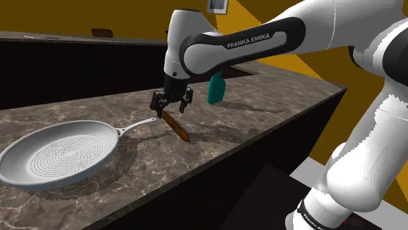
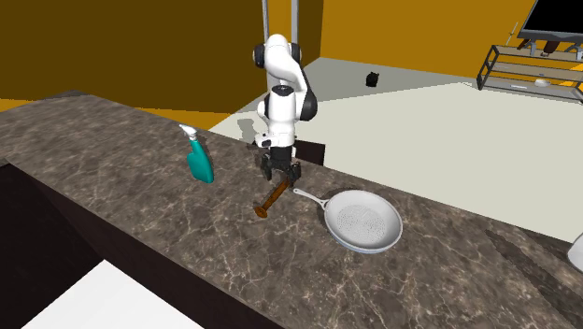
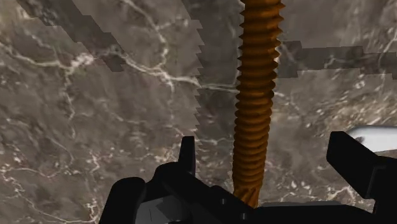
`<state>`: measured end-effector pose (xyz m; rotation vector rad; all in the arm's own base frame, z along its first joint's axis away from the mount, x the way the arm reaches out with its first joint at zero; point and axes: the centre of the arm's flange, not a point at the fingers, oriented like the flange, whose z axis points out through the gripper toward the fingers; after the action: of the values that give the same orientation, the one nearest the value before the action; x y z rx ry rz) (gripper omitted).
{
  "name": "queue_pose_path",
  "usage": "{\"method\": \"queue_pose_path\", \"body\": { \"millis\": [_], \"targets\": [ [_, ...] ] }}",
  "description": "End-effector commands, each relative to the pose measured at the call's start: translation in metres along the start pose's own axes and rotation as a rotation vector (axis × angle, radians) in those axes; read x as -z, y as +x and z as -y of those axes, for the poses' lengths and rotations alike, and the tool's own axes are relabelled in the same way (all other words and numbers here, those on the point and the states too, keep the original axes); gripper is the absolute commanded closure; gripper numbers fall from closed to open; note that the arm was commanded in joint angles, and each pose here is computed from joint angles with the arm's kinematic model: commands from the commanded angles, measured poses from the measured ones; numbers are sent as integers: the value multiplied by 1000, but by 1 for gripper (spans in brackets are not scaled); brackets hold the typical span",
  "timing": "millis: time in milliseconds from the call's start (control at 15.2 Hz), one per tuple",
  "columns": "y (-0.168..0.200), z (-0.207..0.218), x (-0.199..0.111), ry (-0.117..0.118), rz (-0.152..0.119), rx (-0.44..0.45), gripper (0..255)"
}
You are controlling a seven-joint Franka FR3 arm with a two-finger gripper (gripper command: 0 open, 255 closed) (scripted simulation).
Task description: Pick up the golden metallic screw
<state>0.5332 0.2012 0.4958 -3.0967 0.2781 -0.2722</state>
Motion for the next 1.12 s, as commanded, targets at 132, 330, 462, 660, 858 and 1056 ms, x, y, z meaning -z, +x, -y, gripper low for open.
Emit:
{"method": "queue_pose_path", "body": {
  "millis": [132, 330, 462, 660, 858, 1056],
  "targets": [
    [-1, 1, -20, 1, -1, -4, 0],
    [-4, 0, -33, 1, -1, -4, 0],
    [-3, 0, -33, 1, -1, -4, 255],
    [-3, 0, -33, 1, -1, -4, 255],
    [-3, 0, -33, 1, -1, -4, 255],
    [-4, 0, -33, 1, -1, -4, 255]
  ]
}}
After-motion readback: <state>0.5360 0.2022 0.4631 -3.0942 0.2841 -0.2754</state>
